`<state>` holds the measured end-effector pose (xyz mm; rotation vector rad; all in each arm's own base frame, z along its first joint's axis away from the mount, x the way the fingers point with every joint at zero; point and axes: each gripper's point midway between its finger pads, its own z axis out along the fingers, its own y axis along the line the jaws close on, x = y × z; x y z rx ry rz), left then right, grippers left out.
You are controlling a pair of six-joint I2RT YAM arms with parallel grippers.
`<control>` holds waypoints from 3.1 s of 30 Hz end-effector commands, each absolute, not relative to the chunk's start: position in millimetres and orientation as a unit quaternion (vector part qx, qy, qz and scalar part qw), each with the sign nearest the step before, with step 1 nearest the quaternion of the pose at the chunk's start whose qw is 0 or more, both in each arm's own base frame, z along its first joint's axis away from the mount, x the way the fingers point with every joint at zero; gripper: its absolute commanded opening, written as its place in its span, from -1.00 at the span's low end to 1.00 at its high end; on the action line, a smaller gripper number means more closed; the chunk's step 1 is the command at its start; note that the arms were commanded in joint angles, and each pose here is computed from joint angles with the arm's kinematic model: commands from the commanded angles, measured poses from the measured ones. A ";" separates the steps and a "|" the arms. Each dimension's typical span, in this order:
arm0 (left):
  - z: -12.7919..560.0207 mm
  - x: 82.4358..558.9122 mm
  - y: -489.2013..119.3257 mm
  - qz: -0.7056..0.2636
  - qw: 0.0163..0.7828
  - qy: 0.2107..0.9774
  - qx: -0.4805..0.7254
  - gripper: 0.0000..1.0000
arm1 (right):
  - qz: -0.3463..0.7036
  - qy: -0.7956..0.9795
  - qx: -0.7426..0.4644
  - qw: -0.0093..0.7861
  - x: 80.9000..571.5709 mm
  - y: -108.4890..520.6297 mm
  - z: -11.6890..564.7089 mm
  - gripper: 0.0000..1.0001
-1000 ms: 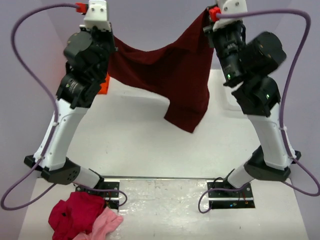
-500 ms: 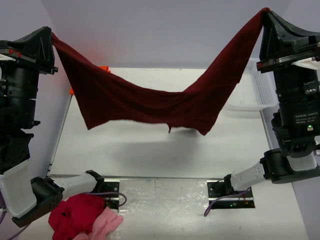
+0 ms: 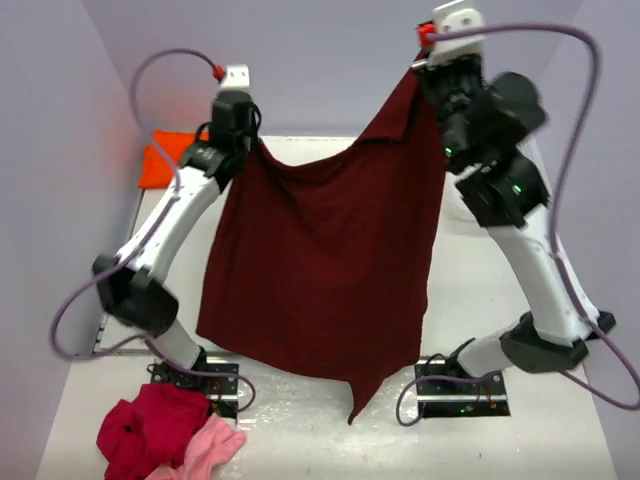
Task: Fold and stack the t-shirts
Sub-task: Flatten out the tshirt, then grap the side of the flattened tshirt furthest away from the robot with both arms, then fold the flattened tshirt in 1/3 of the way
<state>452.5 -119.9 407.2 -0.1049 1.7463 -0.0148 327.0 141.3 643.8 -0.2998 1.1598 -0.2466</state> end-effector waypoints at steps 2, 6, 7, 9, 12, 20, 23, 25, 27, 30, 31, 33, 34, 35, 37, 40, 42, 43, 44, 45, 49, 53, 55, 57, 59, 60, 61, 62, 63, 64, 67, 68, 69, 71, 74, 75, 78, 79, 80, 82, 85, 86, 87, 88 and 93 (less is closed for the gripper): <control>249.0 483.8 -75.4 0.068 0.523 0.843 -0.111 -1.00 | -0.035 0.706 -0.189 0.682 443.7 186.9 460.5 -1.00; 182.3 496.0 -47.2 0.108 0.483 0.861 -0.121 -1.00 | -0.035 0.755 -0.202 0.623 483.3 186.3 366.0 -1.00; 173.0 495.0 -43.2 0.110 0.473 0.865 -0.128 -1.00 | -0.033 0.765 -0.198 0.612 489.0 185.1 352.3 -1.00; 160.1 494.5 -30.4 0.119 0.465 0.866 -0.139 -1.00 | -0.027 0.779 -0.198 0.594 495.6 178.3 333.1 -1.00; 152.4 497.2 -19.4 0.132 0.463 0.865 -0.142 -1.00 | -0.036 0.803 -0.204 0.559 509.0 168.5 301.0 -1.00; 151.5 520.1 -20.3 0.140 0.467 0.866 -0.115 -1.00 | -0.042 0.840 -0.200 0.503 532.9 150.5 239.5 -1.00; 145.9 525.4 -13.0 0.145 0.460 0.867 -0.124 -1.00 | -0.041 0.845 -0.187 0.499 545.7 137.5 233.0 -1.00; 144.3 530.0 -7.9 0.138 0.461 0.867 -0.127 -1.00 | -0.038 0.848 -0.186 0.496 555.2 133.3 231.0 -1.00; 144.9 534.0 -1.2 0.147 0.460 0.865 -0.134 -1.00 | -0.038 0.845 -0.179 0.502 565.0 124.8 240.1 -1.00; 142.5 539.3 11.2 0.147 0.458 0.865 -0.144 -1.00 | -0.033 0.842 -0.173 0.509 574.1 118.2 244.6 -1.00; 145.3 542.4 14.3 0.145 0.460 0.863 -0.150 -1.00 | -0.035 0.847 -0.174 0.502 576.9 116.9 236.6 -1.00; 136.7 541.0 25.2 0.150 0.445 0.869 -0.156 -1.00 | -0.036 0.847 -0.168 0.503 579.4 112.4 240.8 -1.00; 136.4 541.0 29.0 0.154 0.444 0.868 -0.160 -1.00 | -0.036 0.848 -0.168 0.502 579.0 111.4 240.7 -1.00; 134.4 540.1 31.3 0.159 0.441 0.869 -0.161 -1.00 | -0.037 0.849 -0.166 0.501 578.1 109.7 240.5 -1.00; 130.1 536.0 33.1 0.165 0.431 0.872 -0.165 -1.00 | -0.036 0.859 -0.156 0.487 572.1 108.3 237.6 -1.00; 123.0 532.6 30.7 0.159 0.419 0.878 -0.168 -1.00 | -0.030 0.875 -0.131 0.465 557.8 105.0 228.7 -1.00; 119.8 528.4 29.6 0.159 0.408 0.883 -0.170 -1.00 | -0.019 0.885 -0.114 0.452 539.6 104.6 221.8 -1.00; 118.4 527.3 28.7 0.156 0.406 0.884 -0.171 -1.00 | -0.015 0.885 -0.110 0.452 535.0 105.4 220.8 -1.00; 116.9 523.9 27.4 0.158 0.397 0.888 -0.172 -1.00 | -0.009 0.892 -0.104 0.439 525.4 106.2 207.7 -1.00; 116.0 521.0 29.2 0.164 0.393 0.887 -0.180 -1.00 | -0.003 0.893 -0.102 0.439 517.6 107.0 212.4 -1.00; 120.5 511.7 24.3 0.166 0.382 0.889 -0.191 -1.00 | 0.003 0.905 -0.097 0.414 497.4 109.4 203.6 -1.00; 121.2 498.3 17.5 0.165 0.373 0.892 -0.195 -1.00 | 0.010 0.908 -0.085 0.410 475.3 115.3 205.6 -1.00; 119.8 487.4 18.8 0.170 0.362 0.894 -0.202 -1.00 | 0.016 0.904 -0.085 0.418 464.2 121.6 215.3 -1.00; 120.8 476.8 18.7 0.171 0.355 0.895 -0.210 -1.00 | 0.014 0.908 -0.081 0.411 451.2 124.1 212.6 -1.00; 121.2 468.6 19.2 0.173 0.353 0.893 -0.217 -1.00 | 0.006 0.912 -0.077 0.402 443.2 123.1 208.5 -1.00; 122.4 460.5 21.2 0.176 0.351 0.891 -0.227 -1.00 | 0.000 0.916 -0.078 0.394 437.5 122.4 205.2 -1.00; 121.1 454.6 22.2 0.178 0.346 0.892 -0.230 -1.00 | -0.002 0.919 -0.079 0.386 430.3 123.5 200.9 -1.00; 122.4 451.2 21.1 0.174 0.348 0.890 -0.237 -1.00 | -0.007 0.919 -0.075 0.386 427.1 122.2 199.8 -1.00; 123.1 443.7 22.1 0.173 0.346 0.891 -0.239 -1.00 | -0.007 0.920 -0.074 0.385 423.3 122.4 197.8 -1.00; 123.1 440.4 21.7 0.171 0.345 0.891 -0.240 -1.00 | -0.006 0.921 -0.072 0.383 416.6 120.9 196.6 -1.00; 123.6 426.2 20.4 0.163 0.343 0.891 -0.249 -1.00 | -0.008 0.926 -0.058 0.373 404.6 118.6 190.8 -1.00; 124.6 423.2 19.6 0.159 0.344 0.891 -0.250 -1.00 | -0.010 0.926 -0.055 0.374 400.4 118.0 192.2 -1.00; 125.9 416.8 19.5 0.155 0.344 0.891 -0.252 -1.00 | -0.019 0.926 -0.050 0.374 397.7 114.3 193.1 -1.00; 128.2 411.1 18.6 0.151 0.346 0.890 -0.256 -1.00 | -0.021 0.929 -0.045 0.366 388.9 113.0 189.7 -1.00; 128.3 398.6 18.1 0.145 0.344 0.892 -0.256 -1.00 | -0.027 0.927 -0.033 0.373 376.0 105.0 197.9 -1.00; 131.7 396.1 17.9 0.143 0.347 0.891 -0.255 -1.00 | -0.033 0.928 -0.030 0.370 371.0 101.3 195.1 -1.00; 124.7 386.6 15.6 0.143 0.334 0.898 -0.246 -1.00 | -0.035 0.930 -0.026 0.365 354.7 95.7 192.0 -1.00; 122.6 384.5 14.7 0.145 0.330 0.900 -0.243 -1.00 | -0.032 0.931 -0.028 0.362 350.8 96.1 189.7 -1.00; 120.0 380.4 15.0 0.152 0.326 0.902 -0.240 -1.00 | -0.035 0.934 -0.030 0.354 345.5 94.0 185.6 -1.00; 115.0 373.2 10.6 0.159 0.317 0.906 -0.231 -1.00 | -0.037 0.938 -0.028 0.345 336.4 90.9 176.0 -1.00; 111.1 365.7 8.5 0.166 0.313 0.907 -0.228 -1.00 | -0.037 0.941 -0.031 0.334 327.9 90.5 163.9 -1.00; 107.7 362.8 7.5 0.165 0.310 0.908 -0.227 -1.00 | -0.027 0.943 -0.033 0.331 327.4 94.1 161.4 -1.00; 107.0 362.7 6.8 0.164 0.311 0.908 -0.228 -1.00 | -0.027 0.944 -0.034 0.328 325.7 94.6 157.5 -1.00; 105.6 362.3 6.5 0.163 0.311 0.907 -0.231 -0.98 | -0.025 0.945 -0.035 0.324 324.9 97.0 154.1 -1.00; 92.9 356.4 7.2 0.166 0.300 0.908 -0.240 -0.88 | -0.032 0.953 -0.052 0.298 318.3 103.3 137.4 -1.00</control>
